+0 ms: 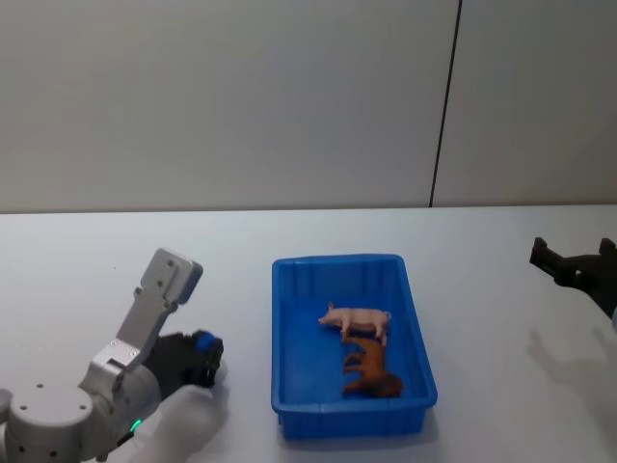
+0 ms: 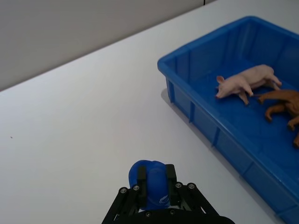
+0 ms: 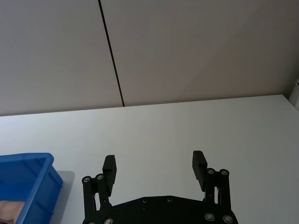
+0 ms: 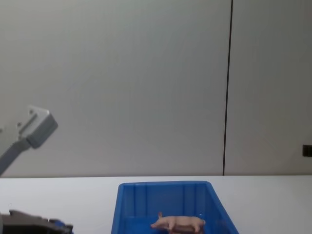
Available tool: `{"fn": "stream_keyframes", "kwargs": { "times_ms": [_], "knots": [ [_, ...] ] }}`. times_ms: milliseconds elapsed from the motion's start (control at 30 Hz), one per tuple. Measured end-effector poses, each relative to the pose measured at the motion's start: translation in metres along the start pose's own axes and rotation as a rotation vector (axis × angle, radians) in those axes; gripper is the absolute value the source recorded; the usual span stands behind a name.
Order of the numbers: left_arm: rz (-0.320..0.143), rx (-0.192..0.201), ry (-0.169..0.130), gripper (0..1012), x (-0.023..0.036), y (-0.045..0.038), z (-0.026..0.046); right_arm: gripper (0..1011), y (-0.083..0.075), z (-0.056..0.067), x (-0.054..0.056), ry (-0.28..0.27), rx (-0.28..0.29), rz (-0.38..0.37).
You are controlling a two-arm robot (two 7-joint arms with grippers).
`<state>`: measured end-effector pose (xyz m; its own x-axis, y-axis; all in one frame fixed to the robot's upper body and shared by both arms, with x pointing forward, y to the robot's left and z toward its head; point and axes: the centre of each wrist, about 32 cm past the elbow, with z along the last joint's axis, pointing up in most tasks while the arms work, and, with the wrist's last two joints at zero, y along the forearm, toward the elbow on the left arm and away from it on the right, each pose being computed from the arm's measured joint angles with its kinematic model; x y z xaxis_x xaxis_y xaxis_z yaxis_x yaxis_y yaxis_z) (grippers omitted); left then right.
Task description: Pick up the two dolls from the table and place them into the box.
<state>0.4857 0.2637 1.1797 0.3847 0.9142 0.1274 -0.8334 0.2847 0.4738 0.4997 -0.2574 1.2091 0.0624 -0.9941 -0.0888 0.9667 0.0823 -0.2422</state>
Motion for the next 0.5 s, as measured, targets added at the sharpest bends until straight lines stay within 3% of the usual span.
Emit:
{"fn": "stream_keyframes", "kwargs": {
  "times_ms": [233,500],
  "knots": [
    [0.020,-0.085,-0.004,220,0.0021,0.0031,0.0081,1001,0.000,0.000,0.000,0.000,0.000,0.000],
    [0.018,-0.218,-0.010,178,0.0059,0.0058,0.0263,1001,0.000,0.000,0.000,0.000,0.000,0.000]
  ]
}}
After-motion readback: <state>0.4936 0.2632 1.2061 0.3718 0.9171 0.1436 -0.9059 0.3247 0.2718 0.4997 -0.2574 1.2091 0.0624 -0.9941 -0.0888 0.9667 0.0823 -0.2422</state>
